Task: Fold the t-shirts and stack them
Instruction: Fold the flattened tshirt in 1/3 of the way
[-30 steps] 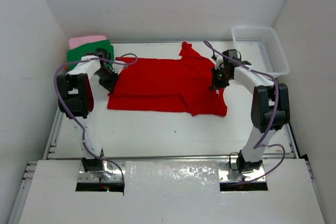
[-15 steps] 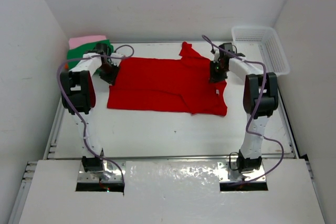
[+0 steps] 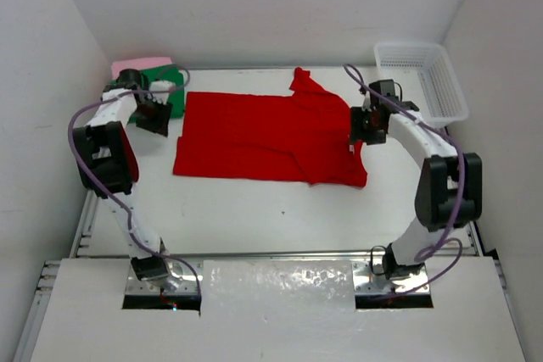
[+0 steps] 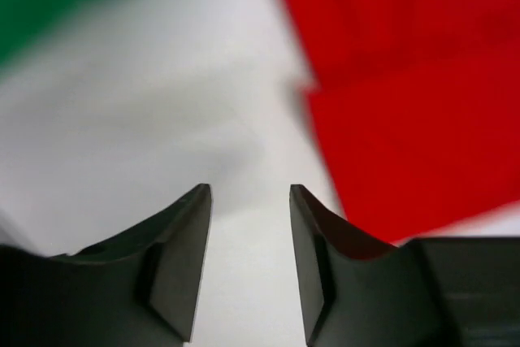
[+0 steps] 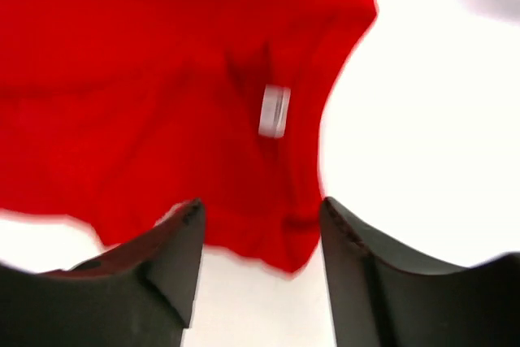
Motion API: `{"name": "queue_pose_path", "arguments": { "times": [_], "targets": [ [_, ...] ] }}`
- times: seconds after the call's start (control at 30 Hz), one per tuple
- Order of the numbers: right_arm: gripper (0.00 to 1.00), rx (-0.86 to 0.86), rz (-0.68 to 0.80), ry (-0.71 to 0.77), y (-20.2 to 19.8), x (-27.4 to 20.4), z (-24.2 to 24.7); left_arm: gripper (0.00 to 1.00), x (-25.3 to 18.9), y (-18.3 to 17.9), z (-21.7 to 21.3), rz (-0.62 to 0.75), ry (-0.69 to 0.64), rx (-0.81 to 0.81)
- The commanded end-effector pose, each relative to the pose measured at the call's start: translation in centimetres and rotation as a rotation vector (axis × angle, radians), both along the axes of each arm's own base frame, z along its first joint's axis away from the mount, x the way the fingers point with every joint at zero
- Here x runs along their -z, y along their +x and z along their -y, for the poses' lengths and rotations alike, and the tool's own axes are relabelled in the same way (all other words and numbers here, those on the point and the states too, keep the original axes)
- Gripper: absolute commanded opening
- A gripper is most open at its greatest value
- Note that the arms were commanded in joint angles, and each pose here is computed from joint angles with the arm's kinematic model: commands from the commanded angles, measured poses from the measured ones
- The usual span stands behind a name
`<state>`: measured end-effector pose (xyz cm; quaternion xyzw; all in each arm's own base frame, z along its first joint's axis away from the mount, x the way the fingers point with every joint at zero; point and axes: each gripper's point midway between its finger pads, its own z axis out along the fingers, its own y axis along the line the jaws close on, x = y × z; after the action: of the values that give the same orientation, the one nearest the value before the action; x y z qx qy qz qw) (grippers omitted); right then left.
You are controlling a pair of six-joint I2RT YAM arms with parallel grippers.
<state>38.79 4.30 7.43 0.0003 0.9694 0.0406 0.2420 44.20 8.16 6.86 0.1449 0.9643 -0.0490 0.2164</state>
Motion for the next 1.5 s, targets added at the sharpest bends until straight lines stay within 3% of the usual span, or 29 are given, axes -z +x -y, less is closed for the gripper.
{"name": "queue_pose_path", "arguments": {
  "times": [0.0,0.1,0.17,0.4,0.5,0.63,0.7,0.73,0.77,0.8,0.83,0.97,1.13,1.4,1.47],
  "targets": [
    [0.57,0.076,0.029,0.098,-2.7,-1.0,-0.4,0.42,-0.9,-5.3,5.9,-0.018,0.039,0.33],
    [0.6,0.127,-0.04,0.163,-5.9,1.1,-0.4,0.47,1.8,-9.3,7.3,-0.008,0.174,0.529],
    [0.62,0.133,-0.061,0.174,-6.7,1.9,-0.6,0.51,1.1,-10.1,9.0,0.047,0.236,0.66],
    [0.63,0.233,-0.151,0.256,-9.1,6.1,0.1,0.6,2.7,-9.1,8.3,0.132,0.379,0.686],
    [0.61,0.217,-0.158,0.332,-9.1,6.7,-1.0,0.66,3.9,-9.7,8.8,0.099,0.352,0.727],
    [0.57,0.23,-0.164,0.354,-9.0,7.5,-1.3,0.66,6.5,-10.5,8.6,0.055,0.373,0.746],
    [0.45,0.231,-0.18,0.353,-9.2,8.0,-1.3,0.59,7.3,-10.5,7.5,0.024,0.417,0.703],
    [0.25,0.234,-0.194,0.351,-9.4,8.4,-1.4,0.51,8.1,-10.8,7.4,-0.005,0.409,0.698],
    [0.17,0.243,-0.195,0.352,-9.4,8.4,-1.3,0.31,8.3,-11.0,6.9,-0.028,0.43,0.671],
    [0.09,0.258,-0.198,0.35,-9.8,8.7,-1.0,0.21,8.5,-11.4,6.9,-0.054,0.418,0.67],
    [0.0,0.271,-0.176,0.353,-9.7,8.3,-0.8,0.0,8.6,-11.7,6.9,-0.065,0.411,0.666],
    [0.0,0.353,-0.145,0.336,-11.2,7.3,1.0,0.0,7.4,-13.3,7.4,-0.081,0.351,0.643],
    [0.0,0.354,-0.179,0.284,-15.7,6.8,1.4,0.0,4.1,-18.2,7.7,-0.117,0.301,0.67],
    [0.0,0.385,-0.209,0.207,-20.4,7.1,2.3,0.0,4.9,-26.8,8.1,-0.322,0.204,0.723],
    [0.01,0.392,-0.223,0.197,-21.3,7.5,2.3,0.09,5.3,-28.2,7.9,-0.363,0.198,0.719]
  ]
}}
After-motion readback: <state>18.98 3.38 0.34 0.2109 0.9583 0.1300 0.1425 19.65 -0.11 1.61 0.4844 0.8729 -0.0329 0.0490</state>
